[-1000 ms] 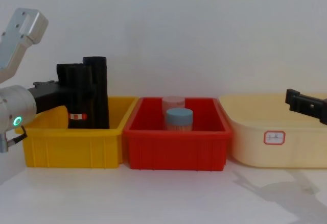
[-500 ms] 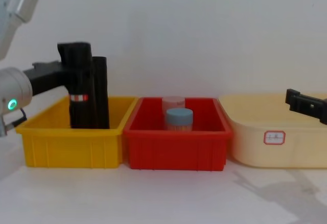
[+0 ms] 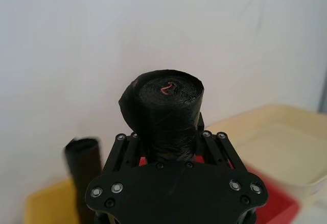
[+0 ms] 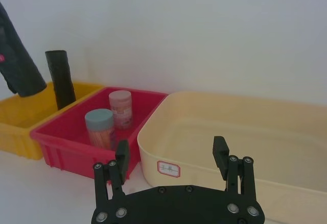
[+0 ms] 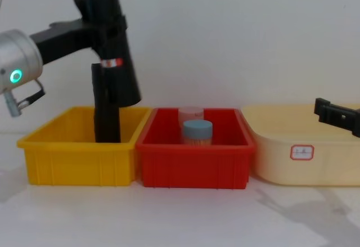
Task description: Pick up the garbage bag with the one hand and transfer it to the other hand.
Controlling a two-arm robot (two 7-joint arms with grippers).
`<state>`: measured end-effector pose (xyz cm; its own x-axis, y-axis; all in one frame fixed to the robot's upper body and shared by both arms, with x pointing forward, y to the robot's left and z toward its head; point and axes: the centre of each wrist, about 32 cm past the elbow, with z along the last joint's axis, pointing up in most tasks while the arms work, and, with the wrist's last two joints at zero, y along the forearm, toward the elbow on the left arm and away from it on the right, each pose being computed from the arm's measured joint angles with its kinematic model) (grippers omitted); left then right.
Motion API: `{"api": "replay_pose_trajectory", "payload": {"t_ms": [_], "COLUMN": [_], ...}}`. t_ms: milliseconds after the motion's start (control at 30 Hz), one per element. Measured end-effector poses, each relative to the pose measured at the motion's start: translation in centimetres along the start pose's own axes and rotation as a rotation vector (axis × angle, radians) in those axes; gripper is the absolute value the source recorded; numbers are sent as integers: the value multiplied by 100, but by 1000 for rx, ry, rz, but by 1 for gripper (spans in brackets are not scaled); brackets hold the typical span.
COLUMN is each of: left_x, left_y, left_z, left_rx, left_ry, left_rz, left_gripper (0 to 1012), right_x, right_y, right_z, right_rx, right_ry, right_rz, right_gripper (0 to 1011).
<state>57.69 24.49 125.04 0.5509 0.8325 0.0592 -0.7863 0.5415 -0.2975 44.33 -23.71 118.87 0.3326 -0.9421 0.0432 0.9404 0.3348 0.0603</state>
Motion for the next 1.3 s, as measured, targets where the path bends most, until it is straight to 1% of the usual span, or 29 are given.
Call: {"api": "replay_pose_trajectory", "payload": {"t_ms": [33, 67, 100, 133, 167, 267, 300, 400, 467, 533, 567, 600, 667, 700, 733, 767, 800, 833, 867, 900, 1033, 1067, 1100, 1133, 1167, 1200, 1300], "left_x": [-35, -35, -68, -86, -130, -191, -231, -290, -373, -412, -442, -480, -515, -558, -558, -594, -609, -643, -657, -682, -730, -748, -752, -766, -766, -775, -783], "left_y": [-10, -10, -22, -28, -46, -75, -95, -126, -181, -210, -231, -262, -294, -331, -331, -364, -380, -416, -432, -461, -520, -547, -554, -577, -577, -594, -619], "left_z": [28, 28, 51, 62, 84, 111, 123, 134, 147, 149, 150, 154, 151, 142, 142, 133, 129, 117, 110, 96, 65, 43, 36, 17, 17, 5, -22], "left_rx": [-16, -16, -30, -37, -51, -68, -77, -86, -96, -99, -101, -103, -102, -99, -99, -94, -93, -85, -82, -73, -56, -46, -42, -34, -34, -28, -18], "left_ry": [10, 10, 20, 28, 40, 59, 74, 94, 122, 137, 145, 160, 177, 196, 196, 216, 223, 245, 255, 278, 319, 338, 346, 362, 362, 377, 399], "left_rz": [-17, -17, -34, -45, -65, -95, -114, -143, -184, -203, -214, -233, -253, -272, -272, -292, -299, -317, -325, -340, -370, -380, -384, -391, -391, -398, -403], "left_gripper": [452, 452, 452, 452, 452, 452, 452, 452, 451, 452, 452, 452, 452, 452, 452, 452, 452, 452, 452, 452, 452, 452, 452, 452, 452, 452, 452], "right_x": [0, 0, 0, 0, 0, 0, 0, 0, 0, 0, 0, 0, 0, 0, 0, 0, 0, 0, 0, 0, 0, 0, 0, 0, 0, 0, 0], "right_y": [0, 0, 0, 0, 0, 0, 0, 0, 0, 0, 0, 0, 0, 0, 0, 0, 0, 0, 0, 0, 0, 0, 0, 0, 0, 0, 0], "right_z": [0, 0, 0, 0, 0, 0, 0, 0, 0, 0, 0, 0, 0, 0, 0, 0, 0, 0, 0, 0, 0, 0, 0, 0, 0, 0, 0], "right_rx": [0, 0, 0, 0, 0, 0, 0, 0, 0, 0, 0, 0, 0, 0, 0, 0, 0, 0, 0, 0, 0, 0, 0, 0, 0, 0, 0], "right_ry": [0, 0, 0, 0, 0, 0, 0, 0, 0, 0, 0, 0, 0, 0, 0, 0, 0, 0, 0, 0, 0, 0, 0, 0, 0, 0, 0], "right_rz": [0, 0, 0, 0, 0, 0, 0, 0, 0, 0, 0, 0, 0, 0, 0, 0, 0, 0, 0, 0, 0, 0, 0, 0, 0, 0, 0], "right_gripper": [1000, 1000, 1000, 1000, 1000, 1000, 1000, 1000, 1000, 1000, 1000, 1000, 1000, 1000, 1000, 1000, 1000, 1000, 1000, 1000, 1000, 1000, 1000, 1000, 1000, 1000, 1000]}}
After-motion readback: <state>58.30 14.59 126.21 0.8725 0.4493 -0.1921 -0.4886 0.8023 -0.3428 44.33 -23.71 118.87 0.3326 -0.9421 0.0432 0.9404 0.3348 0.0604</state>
